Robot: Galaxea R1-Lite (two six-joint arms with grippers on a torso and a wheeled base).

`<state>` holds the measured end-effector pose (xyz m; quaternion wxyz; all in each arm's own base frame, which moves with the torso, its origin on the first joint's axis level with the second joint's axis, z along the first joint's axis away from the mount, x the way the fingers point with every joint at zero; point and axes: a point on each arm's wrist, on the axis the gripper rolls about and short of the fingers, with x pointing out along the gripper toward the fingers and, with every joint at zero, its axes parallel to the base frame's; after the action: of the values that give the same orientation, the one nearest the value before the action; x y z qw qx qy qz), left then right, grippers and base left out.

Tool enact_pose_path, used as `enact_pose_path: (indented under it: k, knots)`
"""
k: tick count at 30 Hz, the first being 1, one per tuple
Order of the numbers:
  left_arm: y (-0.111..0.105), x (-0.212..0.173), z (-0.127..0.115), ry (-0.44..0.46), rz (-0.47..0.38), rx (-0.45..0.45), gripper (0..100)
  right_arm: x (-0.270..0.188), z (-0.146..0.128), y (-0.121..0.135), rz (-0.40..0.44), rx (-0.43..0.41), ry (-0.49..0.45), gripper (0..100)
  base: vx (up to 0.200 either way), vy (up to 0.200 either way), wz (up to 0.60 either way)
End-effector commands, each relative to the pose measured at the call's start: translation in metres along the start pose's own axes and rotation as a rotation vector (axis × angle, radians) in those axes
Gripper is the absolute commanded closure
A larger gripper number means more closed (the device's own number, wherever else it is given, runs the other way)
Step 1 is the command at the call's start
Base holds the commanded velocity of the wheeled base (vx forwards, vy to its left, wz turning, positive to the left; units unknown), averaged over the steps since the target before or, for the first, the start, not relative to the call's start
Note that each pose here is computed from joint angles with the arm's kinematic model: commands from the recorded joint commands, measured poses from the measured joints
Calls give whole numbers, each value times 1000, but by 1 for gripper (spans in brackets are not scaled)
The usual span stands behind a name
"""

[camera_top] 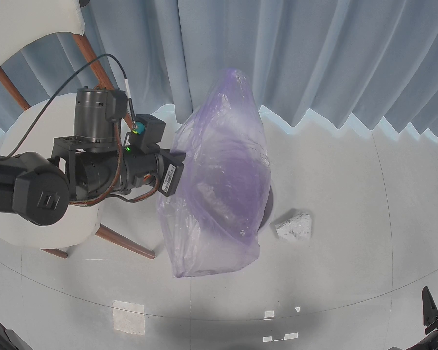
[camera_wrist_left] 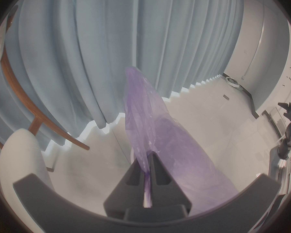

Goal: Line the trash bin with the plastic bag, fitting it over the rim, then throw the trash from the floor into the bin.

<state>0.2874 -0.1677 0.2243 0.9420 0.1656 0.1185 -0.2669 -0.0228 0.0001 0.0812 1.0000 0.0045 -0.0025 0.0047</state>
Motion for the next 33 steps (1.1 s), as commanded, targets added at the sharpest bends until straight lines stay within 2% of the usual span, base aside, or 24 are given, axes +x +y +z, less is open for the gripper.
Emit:
enact_pose_path:
  k: [1,6,12,16,19,23,24,25,26,28,30,31,32,33]
  knots:
    - [-9,9,-10,54,-26,12,100,0,-5,0,-2,2,0,0,0,0,0]
    - [-15,31,-21,50,-28,4,100,0,-6,0,4,-10,5,0,0,0,0]
    - [-12,28,-21,16,-13,-2,100,0,-6,0,0,-12,5,0,0,0,0]
    - [-12,11,-20,8,-14,-24,100,0,-6,0,3,-60,5,0,0,0,0]
    - [-12,-11,-34,43,-13,-27,100,0,-6,0,1,-41,5,0,0,0,0]
    - [-13,-30,-41,50,-15,-29,100,0,-5,0,6,-41,2,0,0,0,0]
    - [-13,-32,-41,48,-18,-28,100,-2,3,0,6,-32,-42,0,0,0,0]
    - [-13,-35,-40,43,-18,-28,100,-5,20,0,6,-10,-99,0,0,0,0]
    - [-12,-36,-39,39,-19,-28,100,-4,42,1,7,31,-117,0,0,0,0]
    - [-12,-35,-38,35,-19,-28,100,14,58,1,27,68,-23,0,0,0,0]
    - [-13,-32,-40,41,-22,-27,100,23,54,2,124,75,65,0,0,0,0]
    - [-14,-31,-41,47,-27,-26,100,26,50,4,223,73,120,0,0,0,0]
    - [-15,-31,-41,46,-28,-26,100,28,49,5,277,71,152,0,0,0,0]
    - [-14,-28,-38,31,-24,-26,100,31,46,8,413,77,221,0,0,0,0]
